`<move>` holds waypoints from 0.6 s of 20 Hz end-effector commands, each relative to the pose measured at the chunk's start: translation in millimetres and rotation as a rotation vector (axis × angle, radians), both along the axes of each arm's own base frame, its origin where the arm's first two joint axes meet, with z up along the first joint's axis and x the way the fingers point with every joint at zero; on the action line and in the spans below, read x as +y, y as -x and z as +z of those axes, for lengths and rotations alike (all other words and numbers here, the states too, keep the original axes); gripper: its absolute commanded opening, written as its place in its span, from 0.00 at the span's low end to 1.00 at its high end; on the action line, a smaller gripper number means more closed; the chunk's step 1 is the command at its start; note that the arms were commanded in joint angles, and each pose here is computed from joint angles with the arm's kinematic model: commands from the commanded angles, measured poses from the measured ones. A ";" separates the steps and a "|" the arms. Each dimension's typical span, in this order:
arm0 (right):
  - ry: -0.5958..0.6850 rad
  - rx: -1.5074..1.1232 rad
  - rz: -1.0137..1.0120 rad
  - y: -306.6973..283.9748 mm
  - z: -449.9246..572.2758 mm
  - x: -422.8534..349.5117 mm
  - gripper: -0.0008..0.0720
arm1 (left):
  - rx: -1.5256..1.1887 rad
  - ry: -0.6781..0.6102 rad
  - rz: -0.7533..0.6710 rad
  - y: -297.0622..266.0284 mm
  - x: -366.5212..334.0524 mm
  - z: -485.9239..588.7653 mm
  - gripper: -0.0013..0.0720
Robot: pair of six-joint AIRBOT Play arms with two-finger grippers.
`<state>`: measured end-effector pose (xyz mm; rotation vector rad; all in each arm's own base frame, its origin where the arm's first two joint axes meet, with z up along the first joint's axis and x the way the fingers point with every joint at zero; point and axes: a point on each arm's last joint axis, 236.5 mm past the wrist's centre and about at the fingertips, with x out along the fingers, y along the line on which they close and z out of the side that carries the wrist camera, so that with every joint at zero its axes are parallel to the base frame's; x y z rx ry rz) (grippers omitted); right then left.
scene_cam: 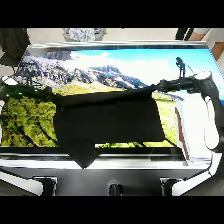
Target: Fold the shirts.
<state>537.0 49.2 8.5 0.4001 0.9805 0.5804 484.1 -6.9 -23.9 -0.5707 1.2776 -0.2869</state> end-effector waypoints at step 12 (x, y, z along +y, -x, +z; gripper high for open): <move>0.412 0.277 0.275 209.7 13.3 -62.7 0.78 | 0.406 -0.022 -0.059 194.6 -1.3 -35.6 0.62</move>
